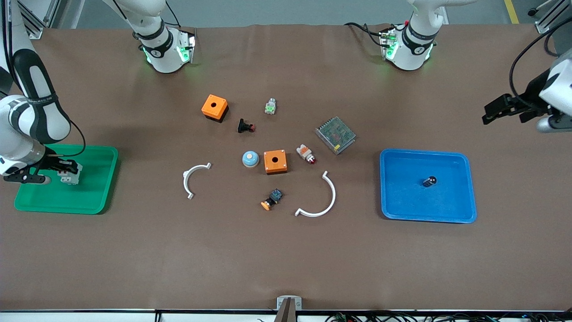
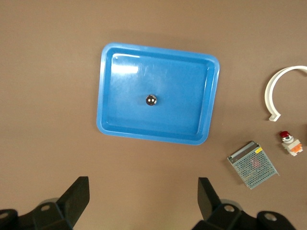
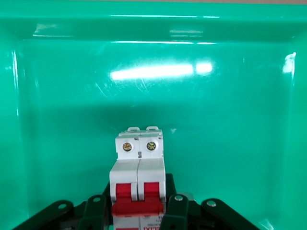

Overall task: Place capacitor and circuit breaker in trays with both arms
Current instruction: 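Open the left gripper and lift away while the right gripper lowers the breaker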

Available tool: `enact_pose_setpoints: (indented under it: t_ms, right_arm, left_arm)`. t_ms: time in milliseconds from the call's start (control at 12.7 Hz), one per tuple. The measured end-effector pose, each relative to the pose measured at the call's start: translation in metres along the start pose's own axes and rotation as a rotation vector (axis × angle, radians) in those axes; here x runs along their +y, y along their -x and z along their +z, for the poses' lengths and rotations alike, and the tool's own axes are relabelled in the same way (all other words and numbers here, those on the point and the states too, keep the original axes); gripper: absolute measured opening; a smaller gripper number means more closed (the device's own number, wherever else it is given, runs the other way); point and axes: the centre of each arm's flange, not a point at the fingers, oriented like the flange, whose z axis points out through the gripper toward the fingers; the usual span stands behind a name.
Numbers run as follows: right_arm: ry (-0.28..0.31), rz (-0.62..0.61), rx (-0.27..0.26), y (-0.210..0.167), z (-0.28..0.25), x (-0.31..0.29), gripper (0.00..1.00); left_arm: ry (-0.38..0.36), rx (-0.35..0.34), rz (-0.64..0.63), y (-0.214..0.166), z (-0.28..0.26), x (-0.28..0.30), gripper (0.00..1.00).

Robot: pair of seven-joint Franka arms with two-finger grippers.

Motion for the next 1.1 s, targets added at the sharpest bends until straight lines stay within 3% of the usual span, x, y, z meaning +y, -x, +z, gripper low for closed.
enact_pose_setpoints:
  t_ms: [236,393,551,708,1101]
  right_arm:
    - [0.000,0.000,0.000,0.000,0.000,0.000,0.40]
    - [0.002,0.000,0.004,-0.002,-0.001,0.001,0.56]
    - [0.007,-0.012,0.017,-0.010,-0.011,0.004,0.78]
    - [-0.002,-0.048,-0.010,-0.023,-0.030,0.010,0.99]
    - [-0.043,-0.104,-0.104,-0.064,-0.132,-0.004,1.00]
  left_arm:
    - [0.003,0.040,0.006,-0.002,-0.021,0.003,1.00]
    - [0.005,0.063,0.002,-0.004,-0.031,0.012,1.00]
    - [0.008,0.081,-0.010,-0.004,-0.040,0.021,1.00]
    - [0.008,0.084,-0.010,-0.004,-0.042,0.021,1.00]
    - [0.006,0.060,-0.011,-0.001,-0.040,0.021,1.00]
